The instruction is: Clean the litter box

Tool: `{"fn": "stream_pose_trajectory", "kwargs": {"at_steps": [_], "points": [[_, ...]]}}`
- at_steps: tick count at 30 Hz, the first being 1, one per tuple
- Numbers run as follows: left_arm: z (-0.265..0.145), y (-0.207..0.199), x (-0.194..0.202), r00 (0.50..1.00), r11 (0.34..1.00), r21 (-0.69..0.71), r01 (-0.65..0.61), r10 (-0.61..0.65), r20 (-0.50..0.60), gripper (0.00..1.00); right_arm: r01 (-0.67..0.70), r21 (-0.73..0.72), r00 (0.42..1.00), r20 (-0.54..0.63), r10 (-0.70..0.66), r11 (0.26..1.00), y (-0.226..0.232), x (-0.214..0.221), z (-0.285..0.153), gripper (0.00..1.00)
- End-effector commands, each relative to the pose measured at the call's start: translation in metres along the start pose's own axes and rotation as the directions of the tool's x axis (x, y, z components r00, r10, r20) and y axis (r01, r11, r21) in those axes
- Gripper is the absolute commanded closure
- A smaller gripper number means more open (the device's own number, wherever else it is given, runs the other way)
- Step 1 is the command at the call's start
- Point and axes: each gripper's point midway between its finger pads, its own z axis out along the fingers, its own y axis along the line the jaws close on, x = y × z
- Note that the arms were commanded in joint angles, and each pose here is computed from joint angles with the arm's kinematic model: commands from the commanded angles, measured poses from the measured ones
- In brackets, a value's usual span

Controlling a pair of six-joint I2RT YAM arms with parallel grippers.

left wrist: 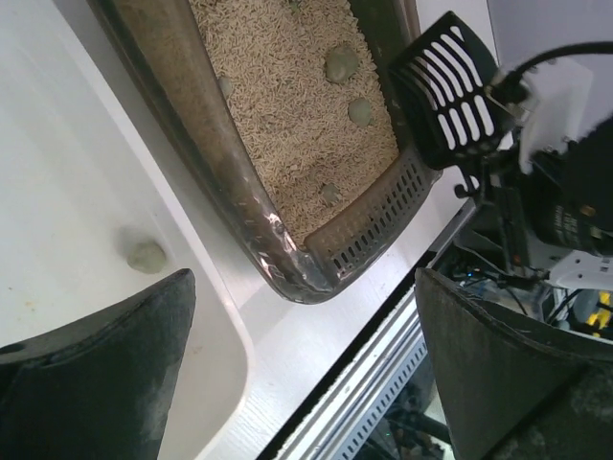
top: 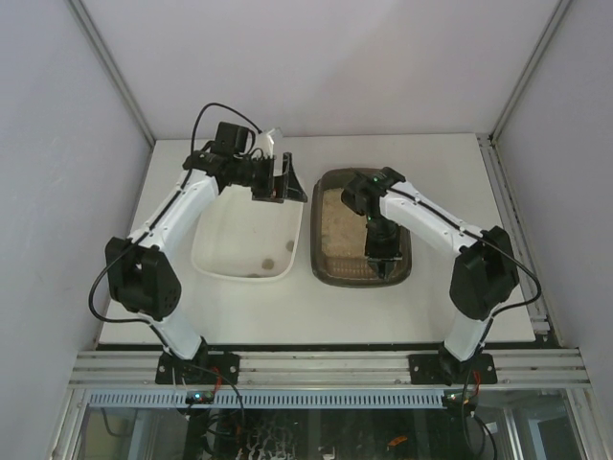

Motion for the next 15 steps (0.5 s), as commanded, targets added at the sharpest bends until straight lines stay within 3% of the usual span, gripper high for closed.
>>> {"fn": "stream_pose_trajectory", "kwargs": {"at_steps": [1, 15], "points": [[-0.018, -0.018, -0.004, 0.999, 1.0, 0.021, 0.001, -0.002, 0.053, 0.0, -0.042, 0.048, 0.999, 0.031, 0.04, 0.998, 0.003, -0.019, 0.004, 1.0], [-0.04, -0.014, 0.01, 0.994, 0.996, -0.064, -0.063, 0.068, 0.081, 0.0, -0.07, 0.129, 0.997, -0.003, 0.071, 0.989, -0.001, -0.051, 0.024, 1.0]]}}
